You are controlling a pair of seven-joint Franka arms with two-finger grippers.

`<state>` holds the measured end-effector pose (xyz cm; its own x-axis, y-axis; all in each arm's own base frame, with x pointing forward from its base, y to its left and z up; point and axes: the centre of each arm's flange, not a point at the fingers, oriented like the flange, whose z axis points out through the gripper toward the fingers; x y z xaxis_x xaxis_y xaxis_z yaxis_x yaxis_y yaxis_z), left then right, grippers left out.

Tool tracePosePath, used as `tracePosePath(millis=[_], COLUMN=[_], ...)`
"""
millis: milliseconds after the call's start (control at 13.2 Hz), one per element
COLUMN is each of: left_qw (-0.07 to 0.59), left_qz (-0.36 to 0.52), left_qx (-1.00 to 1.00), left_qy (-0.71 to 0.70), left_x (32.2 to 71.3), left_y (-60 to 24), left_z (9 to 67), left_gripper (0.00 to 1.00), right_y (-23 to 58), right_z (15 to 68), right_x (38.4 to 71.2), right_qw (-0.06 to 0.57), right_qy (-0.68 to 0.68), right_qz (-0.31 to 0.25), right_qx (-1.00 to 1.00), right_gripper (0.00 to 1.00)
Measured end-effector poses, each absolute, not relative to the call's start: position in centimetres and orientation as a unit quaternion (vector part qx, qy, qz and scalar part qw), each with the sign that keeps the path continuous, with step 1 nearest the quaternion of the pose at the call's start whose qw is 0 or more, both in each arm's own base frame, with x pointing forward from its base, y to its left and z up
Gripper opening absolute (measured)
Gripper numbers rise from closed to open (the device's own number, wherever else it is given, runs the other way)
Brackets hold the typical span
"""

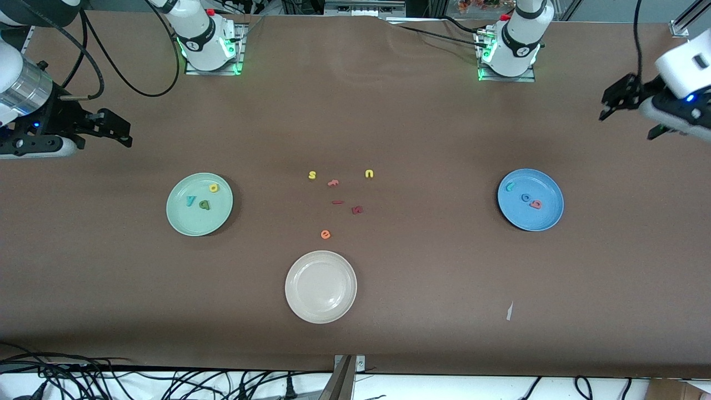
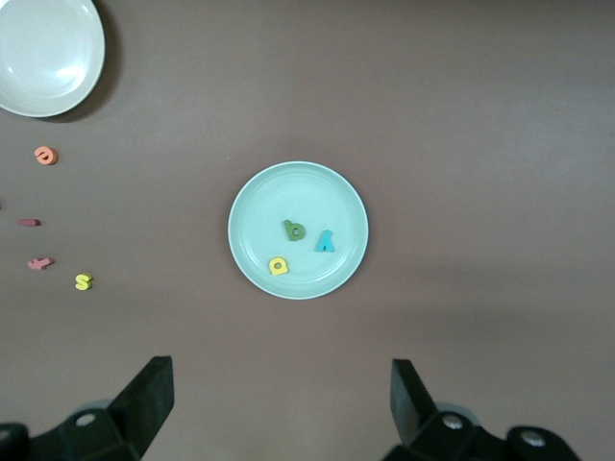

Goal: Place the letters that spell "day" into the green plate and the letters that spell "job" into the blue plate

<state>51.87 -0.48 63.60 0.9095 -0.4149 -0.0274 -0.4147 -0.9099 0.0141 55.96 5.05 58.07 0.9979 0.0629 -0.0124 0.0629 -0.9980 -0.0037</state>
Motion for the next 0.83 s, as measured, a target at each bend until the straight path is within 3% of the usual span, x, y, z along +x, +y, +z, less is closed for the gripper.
tracePosePath(millis=[832], left_qw=[0.002], left_qz=[-0.029], left_qx=[0.996], left_qy=[-0.085], left_x=[52.0], left_y=[-1.6], left_z=[64.1], left_gripper=[1.00], right_y=[4.7], right_z=[58.1], right_x=[56.1], right_qw=[0.002], right_qy=[-0.028], right_qz=[0.004], right_qx=[-1.000], right_gripper=[1.00])
